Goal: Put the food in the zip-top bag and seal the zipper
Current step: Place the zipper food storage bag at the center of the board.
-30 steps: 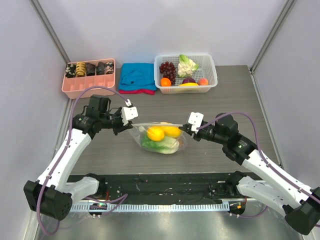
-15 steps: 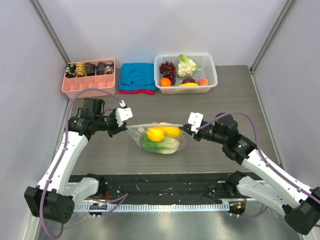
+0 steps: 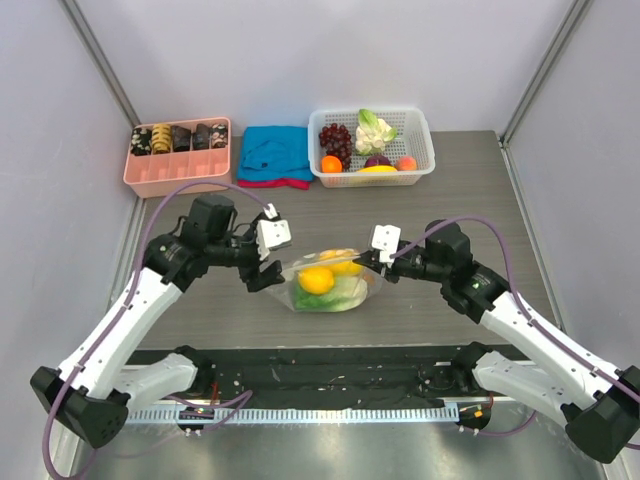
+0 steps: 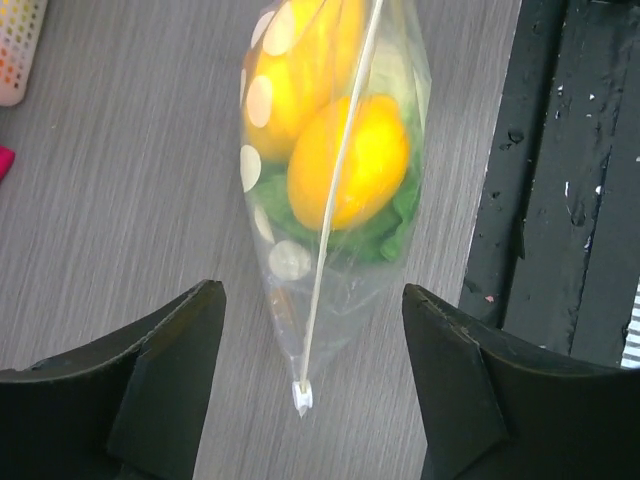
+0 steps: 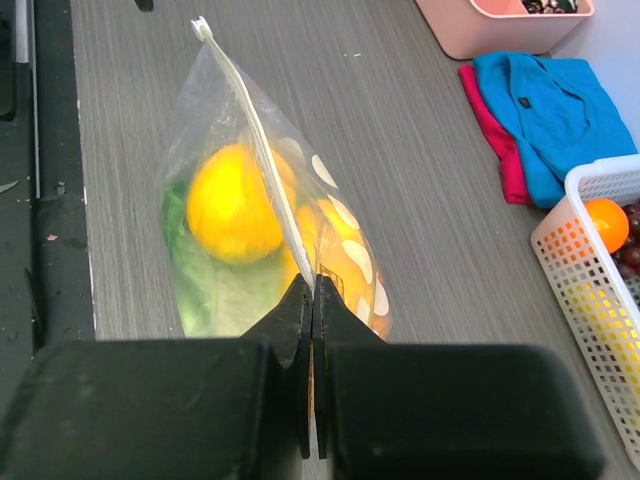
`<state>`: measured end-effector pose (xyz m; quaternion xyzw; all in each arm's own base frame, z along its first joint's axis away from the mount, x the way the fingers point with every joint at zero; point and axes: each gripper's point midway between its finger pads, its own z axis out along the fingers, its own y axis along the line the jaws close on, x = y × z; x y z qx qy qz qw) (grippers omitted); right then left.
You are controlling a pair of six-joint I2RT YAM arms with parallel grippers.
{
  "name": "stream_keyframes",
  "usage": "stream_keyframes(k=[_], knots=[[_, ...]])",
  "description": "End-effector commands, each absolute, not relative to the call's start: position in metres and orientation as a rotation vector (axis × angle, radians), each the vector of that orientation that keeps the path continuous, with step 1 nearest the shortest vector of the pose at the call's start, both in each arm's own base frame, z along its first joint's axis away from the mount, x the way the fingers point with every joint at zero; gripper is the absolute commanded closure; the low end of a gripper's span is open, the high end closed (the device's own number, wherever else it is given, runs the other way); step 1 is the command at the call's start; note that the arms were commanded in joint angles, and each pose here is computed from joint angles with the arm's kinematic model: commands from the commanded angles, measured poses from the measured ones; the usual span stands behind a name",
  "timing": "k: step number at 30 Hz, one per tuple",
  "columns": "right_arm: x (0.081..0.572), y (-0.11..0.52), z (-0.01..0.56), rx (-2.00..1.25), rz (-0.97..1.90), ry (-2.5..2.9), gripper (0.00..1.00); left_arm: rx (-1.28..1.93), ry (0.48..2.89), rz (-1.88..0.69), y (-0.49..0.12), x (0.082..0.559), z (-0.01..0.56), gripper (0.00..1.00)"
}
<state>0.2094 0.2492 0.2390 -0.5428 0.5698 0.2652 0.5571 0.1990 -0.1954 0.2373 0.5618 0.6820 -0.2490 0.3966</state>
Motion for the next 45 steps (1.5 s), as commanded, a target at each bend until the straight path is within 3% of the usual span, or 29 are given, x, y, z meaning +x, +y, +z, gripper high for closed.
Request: stream_keyframes(k=[1, 10, 13, 18, 19, 22, 23, 25, 26, 29, 38, 45], knots=[[0.203, 0.253, 0.271, -1.294, 0.628, 1.223, 0.99, 1.399, 1.721, -0.602, -0.211, 0.211, 0.238, 0.24], [0.198, 0.252, 0.271, -1.300, 0.636, 1.218, 0.99, 1.488, 1.721, -0.629, -0.242, 0.216, 0.212, 0.26], [0.196, 0.252, 0.268, -1.324, 0.634, 1.213, 0.99, 1.507, 1.736, -0.653, -0.250, 0.213, 0.205, 0.35], [0.194, 0.250, 0.268, -1.327, 0.630, 1.214, 0.99, 1.513, 1.736, -0.696, -0.259, 0.206, 0.206, 0.67], [0.193, 0.250, 0.267, -1.329, 0.635, 1.216, 0.99, 1.507, 1.740, -0.709, -0.260, 0.204, 0.207, 0.78], [0.190, 0.250, 0.268, -1.296, 0.677, 1.253, 0.99, 1.436, 1.762, -0.728, -0.266, 0.210, 0.216, 1.00], [0.188, 0.251, 0.275, -1.264, 0.708, 1.275, 0.88, 1.397, 1.784, -0.710, -0.266, 0.218, 0.218, 1.00], [0.186, 0.251, 0.278, -1.173, 0.790, 1.380, 0.55, 1.357, 1.807, -0.714, -0.267, 0.227, 0.224, 1.00], [0.188, 0.250, 0.285, -1.132, 0.795, 1.403, 0.27, 1.345, 1.804, -0.694, -0.273, 0.240, 0.232, 1.00], [0.203, 0.240, 0.299, -0.899, 0.797, 1.535, 0.01, 1.343, 1.782, -0.643, -0.285, 0.267, 0.251, 1.00], [0.217, 0.204, 0.360, -0.429, 0.865, 1.578, 0.00, 1.421, 1.686, -0.422, -0.304, 0.335, 0.276, 1.00], [0.238, 0.183, 0.350, -0.334, 0.764, 1.606, 0.00, 1.407, 1.881, -0.551, -0.309, 0.310, 0.220, 1.00]])
